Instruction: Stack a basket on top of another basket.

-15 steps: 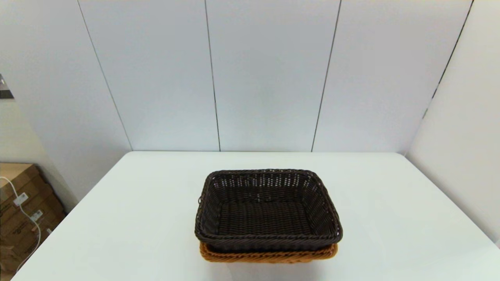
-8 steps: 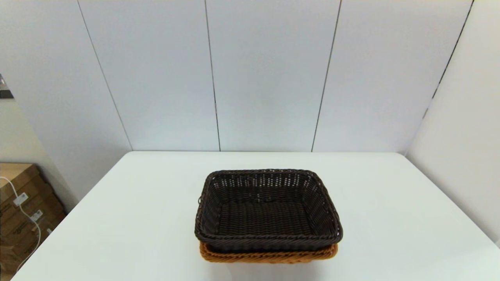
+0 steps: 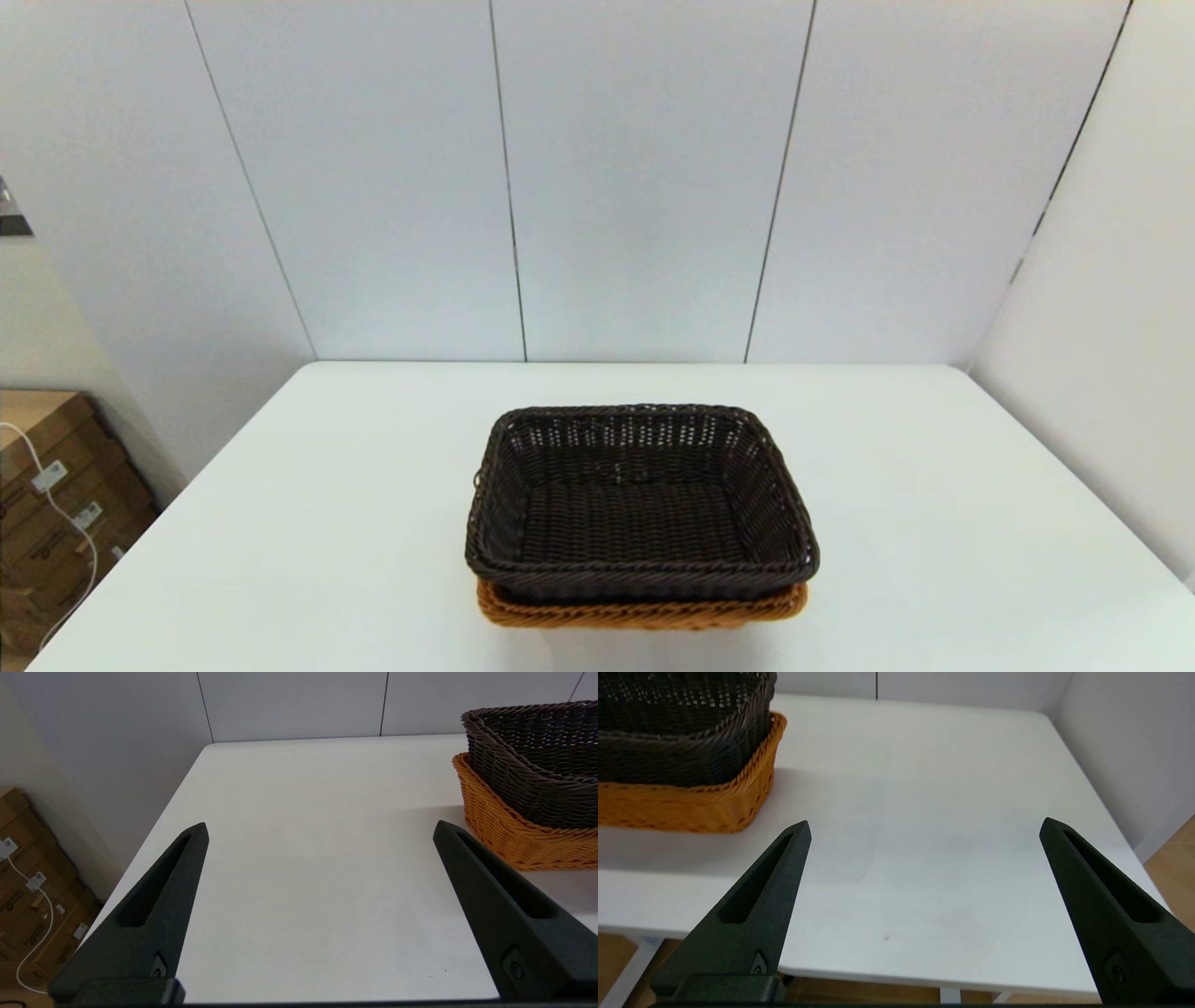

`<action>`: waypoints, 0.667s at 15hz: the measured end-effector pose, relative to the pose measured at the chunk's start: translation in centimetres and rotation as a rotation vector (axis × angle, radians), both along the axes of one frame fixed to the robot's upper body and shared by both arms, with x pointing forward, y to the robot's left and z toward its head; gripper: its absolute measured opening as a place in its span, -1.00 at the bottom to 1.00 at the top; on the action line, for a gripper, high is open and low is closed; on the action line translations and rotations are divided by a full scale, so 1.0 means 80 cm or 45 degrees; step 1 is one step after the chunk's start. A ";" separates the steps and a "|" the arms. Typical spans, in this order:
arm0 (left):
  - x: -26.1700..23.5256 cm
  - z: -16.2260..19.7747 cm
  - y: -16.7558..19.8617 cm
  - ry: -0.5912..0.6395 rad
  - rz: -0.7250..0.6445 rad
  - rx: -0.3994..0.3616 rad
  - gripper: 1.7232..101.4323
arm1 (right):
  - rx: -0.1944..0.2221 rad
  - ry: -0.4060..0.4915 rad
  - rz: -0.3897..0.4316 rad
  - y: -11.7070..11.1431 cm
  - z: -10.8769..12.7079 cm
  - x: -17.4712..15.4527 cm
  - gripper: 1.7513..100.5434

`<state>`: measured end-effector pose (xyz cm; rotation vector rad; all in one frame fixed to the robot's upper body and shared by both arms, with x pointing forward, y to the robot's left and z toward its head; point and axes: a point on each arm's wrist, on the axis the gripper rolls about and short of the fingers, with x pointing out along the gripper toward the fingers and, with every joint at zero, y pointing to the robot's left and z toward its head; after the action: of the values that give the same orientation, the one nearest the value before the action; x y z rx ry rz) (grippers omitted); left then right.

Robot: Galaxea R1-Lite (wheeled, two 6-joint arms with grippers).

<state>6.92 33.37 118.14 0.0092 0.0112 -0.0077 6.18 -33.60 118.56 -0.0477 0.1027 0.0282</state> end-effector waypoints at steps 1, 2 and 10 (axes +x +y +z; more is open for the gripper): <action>0.000 0.000 0.000 0.000 0.000 0.000 0.93 | 0.000 0.005 0.001 0.000 -0.002 0.001 0.94; 0.000 0.000 0.000 0.000 0.000 0.000 0.93 | 0.004 0.008 -0.001 0.000 -0.003 0.001 0.94; 0.000 0.000 0.000 0.000 0.000 0.000 0.93 | 0.011 0.012 -0.004 0.000 -0.004 0.001 0.94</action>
<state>6.92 33.37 118.14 0.0090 0.0112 -0.0077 6.29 -33.60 118.25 -0.0386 0.1119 0.0254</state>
